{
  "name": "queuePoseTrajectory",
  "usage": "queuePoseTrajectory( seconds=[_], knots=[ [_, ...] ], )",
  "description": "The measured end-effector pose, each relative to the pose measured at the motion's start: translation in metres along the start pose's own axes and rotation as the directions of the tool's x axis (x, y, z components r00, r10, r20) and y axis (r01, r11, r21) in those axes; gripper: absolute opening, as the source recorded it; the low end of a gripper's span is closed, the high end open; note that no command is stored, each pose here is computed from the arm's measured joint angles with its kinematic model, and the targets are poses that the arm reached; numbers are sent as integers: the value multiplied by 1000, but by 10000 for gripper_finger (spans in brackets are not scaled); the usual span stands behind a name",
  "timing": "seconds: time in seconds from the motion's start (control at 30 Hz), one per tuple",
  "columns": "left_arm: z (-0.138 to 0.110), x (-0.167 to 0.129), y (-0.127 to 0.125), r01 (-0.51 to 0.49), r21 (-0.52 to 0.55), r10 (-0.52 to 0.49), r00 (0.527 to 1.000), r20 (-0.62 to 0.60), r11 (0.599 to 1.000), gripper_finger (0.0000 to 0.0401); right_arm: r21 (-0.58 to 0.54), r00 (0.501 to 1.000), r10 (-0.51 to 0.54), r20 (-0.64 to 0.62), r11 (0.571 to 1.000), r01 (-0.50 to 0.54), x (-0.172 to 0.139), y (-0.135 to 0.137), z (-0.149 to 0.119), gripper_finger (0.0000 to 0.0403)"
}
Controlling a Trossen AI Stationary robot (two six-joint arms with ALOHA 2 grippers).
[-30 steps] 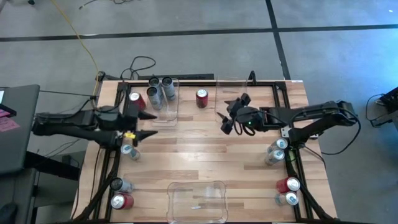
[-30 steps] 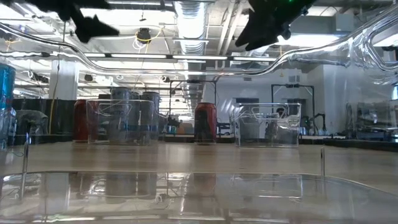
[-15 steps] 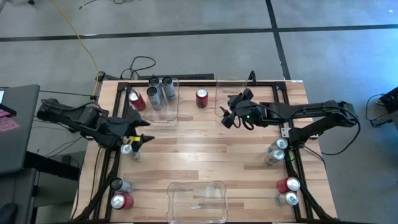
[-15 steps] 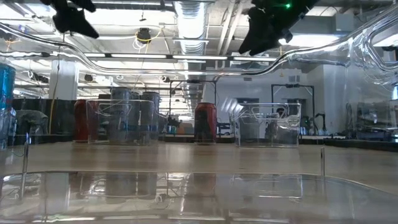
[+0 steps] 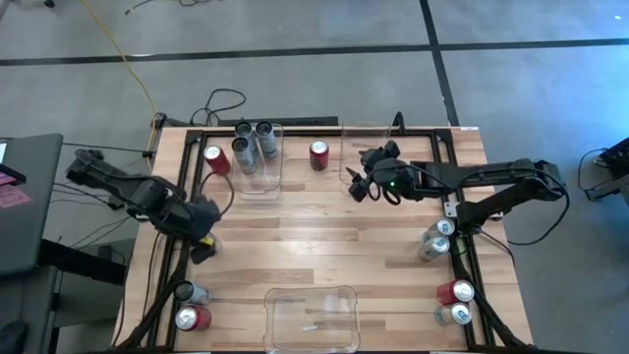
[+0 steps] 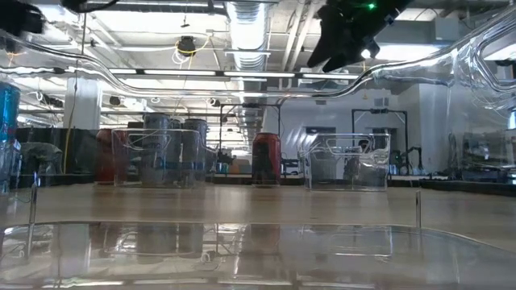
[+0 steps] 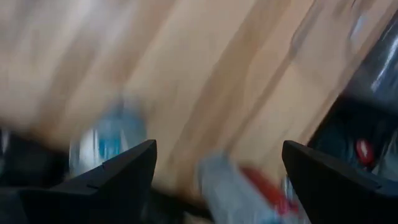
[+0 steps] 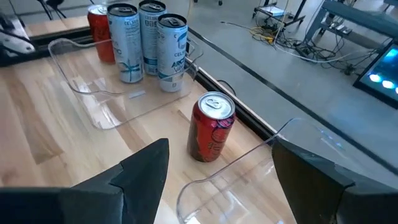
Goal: Sort soda cans
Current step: Put the white and blue soda can into the top left transparent bin
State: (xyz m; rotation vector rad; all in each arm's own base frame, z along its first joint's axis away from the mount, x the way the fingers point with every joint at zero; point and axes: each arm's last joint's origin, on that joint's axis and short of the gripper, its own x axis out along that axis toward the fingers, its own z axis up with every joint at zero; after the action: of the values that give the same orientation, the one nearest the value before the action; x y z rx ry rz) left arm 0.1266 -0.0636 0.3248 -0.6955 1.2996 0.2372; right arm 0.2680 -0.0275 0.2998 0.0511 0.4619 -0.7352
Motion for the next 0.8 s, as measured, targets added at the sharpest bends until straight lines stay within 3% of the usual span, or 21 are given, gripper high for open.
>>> queuePoseTrajectory(
  seconds=[0.17,0.4,0.8],
  knots=[
    [-14,-8,-3,-23,-87,16,997,-80,996,343,24,1000,9,1,1000,-9,-2,2,0,305],
    [-30,-7,-11,-47,-169,36,997,-66,985,343,59,1000,25,-11,998,-25,-4,6,-3,305],
    [-60,15,-53,42,-19,-43,997,-61,999,343,146,997,46,67,988,-56,-5,9,6,305]
  ],
)
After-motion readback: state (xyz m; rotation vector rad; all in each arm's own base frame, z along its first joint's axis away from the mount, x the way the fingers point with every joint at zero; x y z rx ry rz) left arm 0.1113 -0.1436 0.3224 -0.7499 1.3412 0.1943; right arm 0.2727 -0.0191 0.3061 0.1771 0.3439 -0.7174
